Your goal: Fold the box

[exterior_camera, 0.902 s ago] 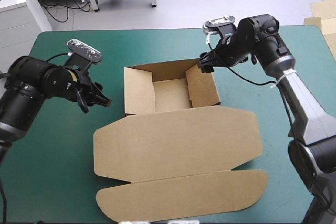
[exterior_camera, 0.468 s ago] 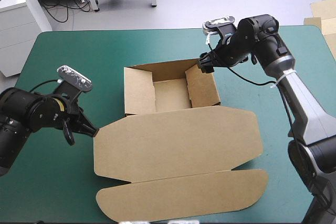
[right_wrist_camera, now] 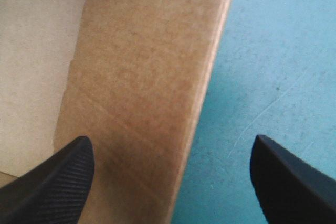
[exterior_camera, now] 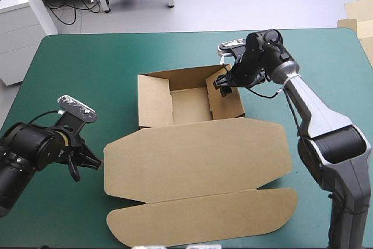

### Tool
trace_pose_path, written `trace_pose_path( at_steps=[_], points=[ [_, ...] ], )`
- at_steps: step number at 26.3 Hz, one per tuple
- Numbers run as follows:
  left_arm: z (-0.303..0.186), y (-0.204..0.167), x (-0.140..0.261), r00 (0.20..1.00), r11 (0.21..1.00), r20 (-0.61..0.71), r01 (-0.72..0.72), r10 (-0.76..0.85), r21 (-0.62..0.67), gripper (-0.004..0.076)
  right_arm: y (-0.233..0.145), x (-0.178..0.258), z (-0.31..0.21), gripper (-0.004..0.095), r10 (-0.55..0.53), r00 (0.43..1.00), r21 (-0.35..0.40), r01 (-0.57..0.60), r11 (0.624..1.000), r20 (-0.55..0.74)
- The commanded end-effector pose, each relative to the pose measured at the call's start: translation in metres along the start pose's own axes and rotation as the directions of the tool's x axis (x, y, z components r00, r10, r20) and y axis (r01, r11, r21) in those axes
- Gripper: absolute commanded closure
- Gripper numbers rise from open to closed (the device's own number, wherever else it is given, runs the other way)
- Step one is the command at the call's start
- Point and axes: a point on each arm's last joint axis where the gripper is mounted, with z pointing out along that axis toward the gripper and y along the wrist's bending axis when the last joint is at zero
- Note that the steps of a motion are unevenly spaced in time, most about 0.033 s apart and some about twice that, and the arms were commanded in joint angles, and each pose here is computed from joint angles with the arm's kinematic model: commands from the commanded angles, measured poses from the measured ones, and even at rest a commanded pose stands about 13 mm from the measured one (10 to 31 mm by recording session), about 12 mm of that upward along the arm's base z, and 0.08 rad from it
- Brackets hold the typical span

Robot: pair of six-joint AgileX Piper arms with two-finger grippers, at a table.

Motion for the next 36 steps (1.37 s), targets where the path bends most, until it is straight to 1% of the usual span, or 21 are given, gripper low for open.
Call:
trace_pose_path(
  at_steps=[1,3,7,9,15,19,23,24,25,27,29,30,31,32,33,34,35,36],
  points=[
    [-0.010,0.006,-0.004,0.997,0.998,0.069,0.027,-0.023,-0.049,0.0734,0.002,-0.003,-0.020,0.0263,-0.009,0.999,-0.003,0.009,1.000,0.049],
    [-0.010,0.007,-0.004,0.996,0.997,0.072,0.053,-0.048,-0.059,0.0734,0.001,-0.004,-0.017,0.0390,-0.009,0.999,0.000,0.009,1.000,0.049],
    [-0.010,0.007,-0.005,0.996,0.997,0.076,0.051,-0.046,-0.062,0.0734,0.001,-0.005,-0.015,0.0775,-0.009,0.998,0.003,0.009,1.000,0.060],
    [-0.010,0.007,-0.005,0.996,0.997,0.080,0.051,-0.046,-0.062,0.0734,0.001,-0.005,-0.013,0.0929,-0.009,0.998,0.003,0.009,1.000,0.056],
    [-0.010,0.007,-0.005,0.996,0.997,0.080,0.051,-0.046,-0.062,0.0734,0.001,-0.005,-0.013,0.0928,-0.009,0.998,0.003,0.009,1.000,0.056],
    [-0.010,0.007,-0.005,0.996,0.997,0.080,0.056,-0.050,-0.062,0.0734,0.000,-0.008,-0.019,0.0928,-0.017,0.997,0.020,0.015,1.000,0.077],
    [-0.010,0.007,-0.005,0.994,0.995,0.081,0.079,-0.074,-0.060,0.0734,-0.003,-0.016,-0.048,0.0928,-0.056,0.987,0.090,0.043,0.995,0.149],
    [-0.010,0.007,-0.005,0.994,0.995,0.080,0.080,-0.075,-0.060,0.0734,-0.007,-0.017,-0.058,0.0928,-0.077,0.982,0.126,0.055,0.990,0.173],
    [-0.010,0.007,-0.005,0.994,0.995,0.078,0.084,-0.079,-0.060,0.0734,-0.015,-0.018,-0.080,0.0928,-0.098,0.971,0.190,0.057,0.980,0.217],
    [-0.010,0.007,-0.004,0.994,0.994,0.070,0.085,-0.081,-0.062,0.0734,-0.029,-0.017,-0.106,0.0928,-0.104,0.960,0.270,0.031,0.962,0.261],
    [-0.011,0.007,-0.003,0.994,0.994,0.067,0.086,-0.082,-0.063,0.0734,-0.048,-0.011,-0.131,0.0928,-0.092,0.949,0.340,-0.017,0.940,0.301],
    [-0.013,0.008,-0.001,0.992,0.993,0.076,0.104,-0.099,-0.062,0.0734,-0.069,-0.004,-0.150,0.0928,-0.067,0.943,0.394,-0.070,0.916,0.325],
    [-0.015,0.008,-0.001,0.991,0.992,0.085,0.106,-0.100,-0.062,0.0734,-0.081,0.002,-0.158,0.0928,-0.050,0.941,0.421,-0.101,0.902,0.334],
    [-0.019,0.008,0.001,0.989,0.992,0.105,0.112,-0.105,-0.060,0.0734,-0.106,0.012,-0.170,0.0928,-0.007,0.939,0.458,-0.162,0.874,0.345],
    [-0.020,0.008,0.001,0.988,0.992,0.115,0.115,-0.107,-0.060,0.0734,-0.119,0.018,-0.175,0.0928,0.022,0.935,0.466,-0.196,0.863,0.353],
    [-0.024,0.009,0.001,0.983,0.991,0.146,0.118,-0.109,-0.058,0.0734,-0.146,0.030,-0.182,0.0928,0.099,0.922,0.463,-0.278,0.841,0.374],
    [-0.027,0.009,0.002,0.979,0.991,0.170,0.121,-0.110,-0.058,0.0734,-0.165,0.039,-0.187,0.0928,0.165,0.902,0.430,-0.343,0.835,0.399],
    [-0.028,0.010,0.002,0.977,0.991,0.184,0.122,-0.110,-0.057,0.0734,-0.177,0.046,-0.189,0.0928,0.209,0.885,0.394,-0.382,0.836,0.415]
  ],
)
